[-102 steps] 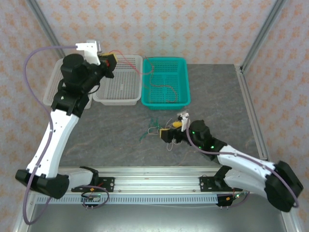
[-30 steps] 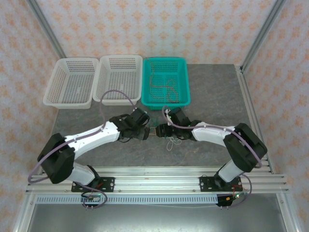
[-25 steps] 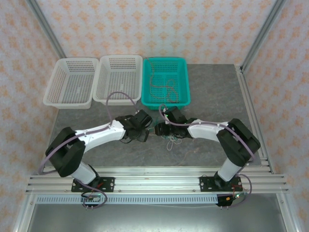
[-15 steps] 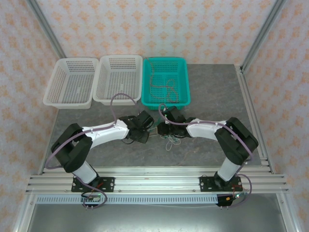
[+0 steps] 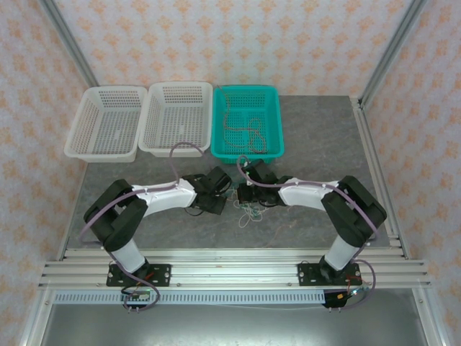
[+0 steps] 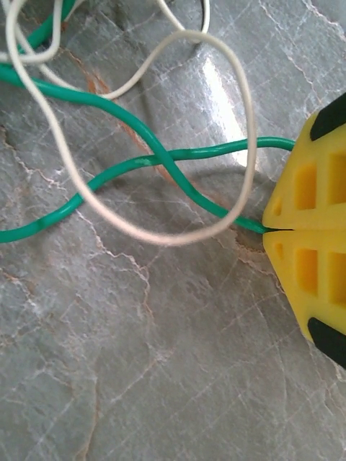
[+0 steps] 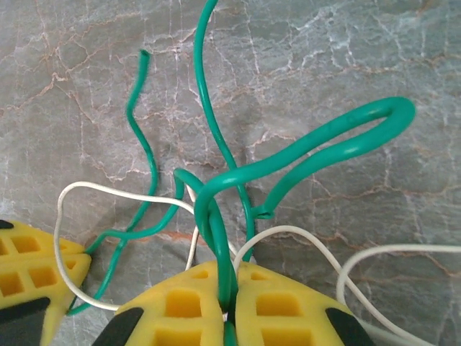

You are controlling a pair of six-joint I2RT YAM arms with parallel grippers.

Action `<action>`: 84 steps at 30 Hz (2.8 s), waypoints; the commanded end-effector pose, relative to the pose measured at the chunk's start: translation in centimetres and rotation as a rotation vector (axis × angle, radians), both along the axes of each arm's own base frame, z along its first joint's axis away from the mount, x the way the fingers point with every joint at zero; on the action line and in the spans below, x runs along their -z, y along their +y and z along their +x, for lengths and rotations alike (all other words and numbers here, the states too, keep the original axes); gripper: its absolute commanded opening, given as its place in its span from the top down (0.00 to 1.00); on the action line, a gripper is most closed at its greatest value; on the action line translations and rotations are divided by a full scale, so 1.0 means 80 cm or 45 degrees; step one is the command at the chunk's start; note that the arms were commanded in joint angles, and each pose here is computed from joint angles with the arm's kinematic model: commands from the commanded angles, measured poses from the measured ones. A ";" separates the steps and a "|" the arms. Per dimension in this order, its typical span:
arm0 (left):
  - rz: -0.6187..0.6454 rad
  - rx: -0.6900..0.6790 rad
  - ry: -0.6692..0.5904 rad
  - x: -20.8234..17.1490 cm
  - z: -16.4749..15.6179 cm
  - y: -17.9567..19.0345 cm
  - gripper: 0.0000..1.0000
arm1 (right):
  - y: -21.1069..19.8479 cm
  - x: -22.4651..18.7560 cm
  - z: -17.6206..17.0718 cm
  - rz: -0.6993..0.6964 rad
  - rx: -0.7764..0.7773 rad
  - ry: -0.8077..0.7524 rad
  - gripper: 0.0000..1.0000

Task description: Untangle the cables

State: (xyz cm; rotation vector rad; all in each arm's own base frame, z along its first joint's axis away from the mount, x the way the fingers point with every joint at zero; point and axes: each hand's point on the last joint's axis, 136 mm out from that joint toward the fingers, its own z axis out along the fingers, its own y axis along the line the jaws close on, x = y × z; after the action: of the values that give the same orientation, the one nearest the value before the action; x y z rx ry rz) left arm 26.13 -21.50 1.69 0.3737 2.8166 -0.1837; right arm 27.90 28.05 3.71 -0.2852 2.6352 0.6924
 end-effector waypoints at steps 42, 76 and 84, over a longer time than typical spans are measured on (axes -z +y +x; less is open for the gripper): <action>0.181 0.515 -0.351 -0.031 0.066 -0.020 0.67 | -0.044 -0.015 -0.024 0.209 0.096 0.159 1.00; -0.109 -0.421 -0.674 -0.224 0.069 0.174 1.00 | -0.133 0.064 -0.044 -0.199 0.391 0.257 0.92; -0.152 -0.473 -0.795 -0.300 0.094 0.202 1.00 | -0.117 0.058 -0.038 -0.115 0.365 0.248 0.95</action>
State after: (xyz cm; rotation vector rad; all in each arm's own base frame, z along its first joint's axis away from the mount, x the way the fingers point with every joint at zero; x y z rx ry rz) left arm 33.05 -5.29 23.47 -0.1302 2.2133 -0.1151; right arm 26.48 21.41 1.73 0.0770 2.7177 0.6870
